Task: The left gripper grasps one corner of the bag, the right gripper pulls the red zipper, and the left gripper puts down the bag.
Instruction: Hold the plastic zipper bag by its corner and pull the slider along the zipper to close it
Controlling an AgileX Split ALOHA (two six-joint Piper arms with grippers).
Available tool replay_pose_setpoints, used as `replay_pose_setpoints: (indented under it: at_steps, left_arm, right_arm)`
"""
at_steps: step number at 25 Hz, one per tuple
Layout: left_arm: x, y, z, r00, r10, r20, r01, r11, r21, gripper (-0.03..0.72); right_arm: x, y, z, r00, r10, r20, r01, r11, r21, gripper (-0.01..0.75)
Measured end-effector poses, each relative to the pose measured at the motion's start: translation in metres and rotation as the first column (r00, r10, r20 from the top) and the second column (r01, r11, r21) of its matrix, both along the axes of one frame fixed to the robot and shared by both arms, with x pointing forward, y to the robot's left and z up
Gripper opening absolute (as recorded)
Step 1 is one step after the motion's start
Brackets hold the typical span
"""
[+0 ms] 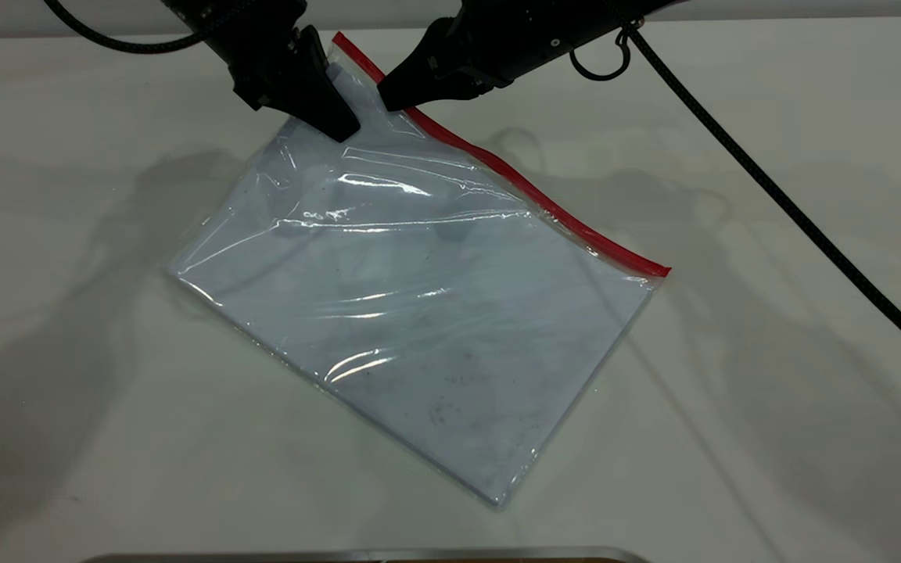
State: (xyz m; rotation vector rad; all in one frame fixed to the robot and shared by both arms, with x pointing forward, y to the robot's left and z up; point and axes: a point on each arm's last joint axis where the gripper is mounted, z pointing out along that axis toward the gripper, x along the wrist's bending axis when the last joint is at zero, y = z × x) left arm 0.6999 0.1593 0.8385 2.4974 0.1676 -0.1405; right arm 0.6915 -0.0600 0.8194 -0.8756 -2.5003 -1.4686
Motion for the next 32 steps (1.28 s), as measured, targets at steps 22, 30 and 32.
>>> replay_pose_setpoints:
  at_steps: [22, 30, 32]
  left_arm:
    - [0.012, 0.053, 0.014, 0.983, 0.146, -0.111, -0.172, 0.944, -0.281, 0.053]
    - [0.017, 0.057, 0.020, 0.981, 0.173, -0.083, -0.192, 0.911, -0.366, 0.053]
    - [0.018, 0.058, 0.021, 0.981, 0.180, -0.079, -0.196, 0.905, -0.377, 0.053]
  right_arm:
    - [0.004, 0.001, 0.001, 0.996, 0.016, 0.083, -0.010, 0.997, -0.071, 0.034]
    - [0.007, -0.005, -0.003, 0.992, 0.031, 0.119, -0.014, 0.990, -0.141, 0.034]
    - [0.008, -0.010, -0.009, 0.994, 0.023, 0.106, -0.008, 0.990, -0.143, 0.034]
